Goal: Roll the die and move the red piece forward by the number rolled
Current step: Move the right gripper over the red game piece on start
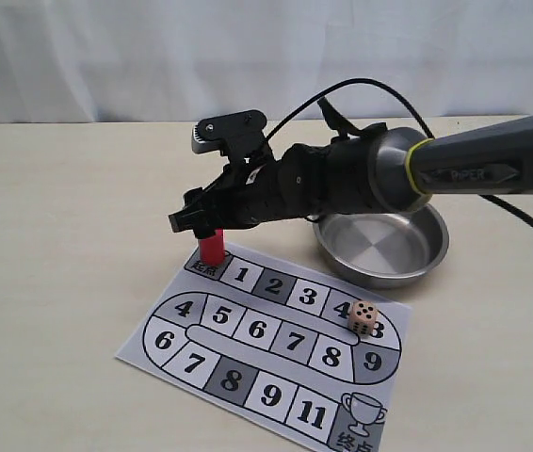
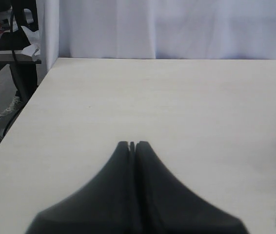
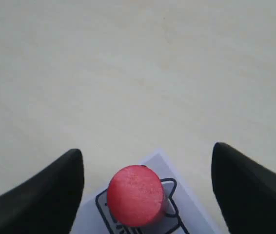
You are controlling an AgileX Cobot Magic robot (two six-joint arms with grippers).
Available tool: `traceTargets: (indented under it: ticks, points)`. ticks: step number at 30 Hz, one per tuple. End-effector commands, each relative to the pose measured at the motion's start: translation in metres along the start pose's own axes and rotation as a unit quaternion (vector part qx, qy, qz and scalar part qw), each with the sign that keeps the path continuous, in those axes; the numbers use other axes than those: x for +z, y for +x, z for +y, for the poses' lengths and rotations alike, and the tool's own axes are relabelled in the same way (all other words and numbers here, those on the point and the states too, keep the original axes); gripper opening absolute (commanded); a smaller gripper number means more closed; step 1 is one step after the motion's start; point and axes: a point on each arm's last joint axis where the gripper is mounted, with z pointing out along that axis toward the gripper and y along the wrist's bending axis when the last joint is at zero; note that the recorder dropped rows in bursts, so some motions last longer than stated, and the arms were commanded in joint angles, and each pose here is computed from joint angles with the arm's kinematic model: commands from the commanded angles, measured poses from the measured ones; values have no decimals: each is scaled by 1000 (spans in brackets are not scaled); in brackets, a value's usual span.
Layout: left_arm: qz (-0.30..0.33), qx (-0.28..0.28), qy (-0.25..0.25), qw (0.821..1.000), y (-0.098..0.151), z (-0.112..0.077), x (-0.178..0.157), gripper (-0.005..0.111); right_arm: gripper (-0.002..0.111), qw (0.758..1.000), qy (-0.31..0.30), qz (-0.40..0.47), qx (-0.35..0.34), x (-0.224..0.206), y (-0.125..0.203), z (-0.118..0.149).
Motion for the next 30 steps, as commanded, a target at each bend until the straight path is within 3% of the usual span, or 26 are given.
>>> traceTargets:
  ticks: [1, 24, 26, 30]
  points:
    - [-6, -3, 0, 1000, -1, 0, 0, 0, 69, 1000, 7, -4, -9, 12, 7, -2]
    - [-6, -3, 0, 1000, -1, 0, 0, 0, 68, 999, 9, -3, -31, 33, 26, 7]
    - [-6, -3, 0, 1000, -1, 0, 0, 0, 64, 999, 9, -1, -31, 33, 26, 7]
    - [-6, -3, 0, 1000, -1, 0, 0, 0, 40, 999, 6, 7, -31, 33, 28, 7]
